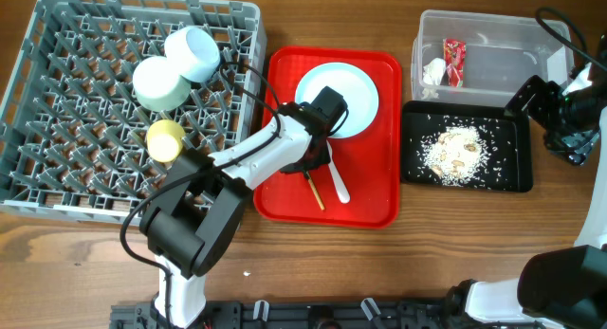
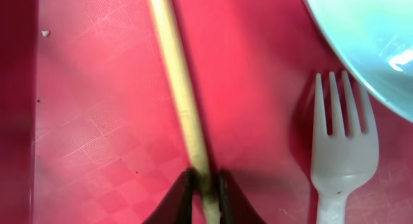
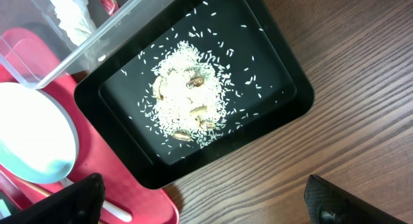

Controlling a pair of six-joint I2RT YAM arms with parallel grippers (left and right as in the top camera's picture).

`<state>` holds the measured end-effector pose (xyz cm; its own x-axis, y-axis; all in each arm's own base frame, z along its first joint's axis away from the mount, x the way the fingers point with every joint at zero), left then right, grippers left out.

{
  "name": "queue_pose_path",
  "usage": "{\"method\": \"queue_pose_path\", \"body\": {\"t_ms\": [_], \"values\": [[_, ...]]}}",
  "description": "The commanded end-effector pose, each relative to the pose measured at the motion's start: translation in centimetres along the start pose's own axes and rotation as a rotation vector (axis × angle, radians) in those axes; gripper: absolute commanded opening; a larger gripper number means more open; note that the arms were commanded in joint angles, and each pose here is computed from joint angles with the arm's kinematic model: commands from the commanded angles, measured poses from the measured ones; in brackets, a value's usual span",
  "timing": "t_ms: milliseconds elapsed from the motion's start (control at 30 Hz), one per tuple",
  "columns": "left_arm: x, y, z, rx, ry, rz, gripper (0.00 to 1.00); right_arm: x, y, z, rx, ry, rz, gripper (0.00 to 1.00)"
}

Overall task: Sort waste into correct bins and load items into the dishwasher rack
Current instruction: 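Drop the chopstick into the dish rack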

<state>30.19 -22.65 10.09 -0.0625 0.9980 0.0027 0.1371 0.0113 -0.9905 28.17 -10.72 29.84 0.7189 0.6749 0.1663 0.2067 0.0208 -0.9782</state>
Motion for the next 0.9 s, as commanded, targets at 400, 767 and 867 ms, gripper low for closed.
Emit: {"method": "queue_pose_path", "body": {"t_ms": [400, 767, 867], "values": [[2.1, -4.7, -2.4, -0.075, 0.06, 0.019, 0.04, 0.2, -1.3, 0.3, -0.031, -0.02, -0.032, 1.0], [11.4, -16.8, -4.9, -0.366, 0.357, 0.009, 0.04, 0.2, -1.3, 0.2, -0.032, -0.021, -0.033, 1.0], [13.6, -15.8, -6.6, -0.367, 0.308, -0.013, 0.04, 0.2, -1.3, 0.2, -0.032, -0.02, -0.032, 1.0]]}}
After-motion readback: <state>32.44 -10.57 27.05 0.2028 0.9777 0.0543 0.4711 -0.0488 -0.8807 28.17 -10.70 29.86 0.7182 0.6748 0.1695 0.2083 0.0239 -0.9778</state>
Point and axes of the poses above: each gripper's point midway between its finger pads, its own y axis out along the fingers, its own x axis along the line the jaws close on, z = x × y, the point moved 10 cm from there along -y, back along the fingers, and after that the axes turned 7 degrees about y, right-handed, at the moved point
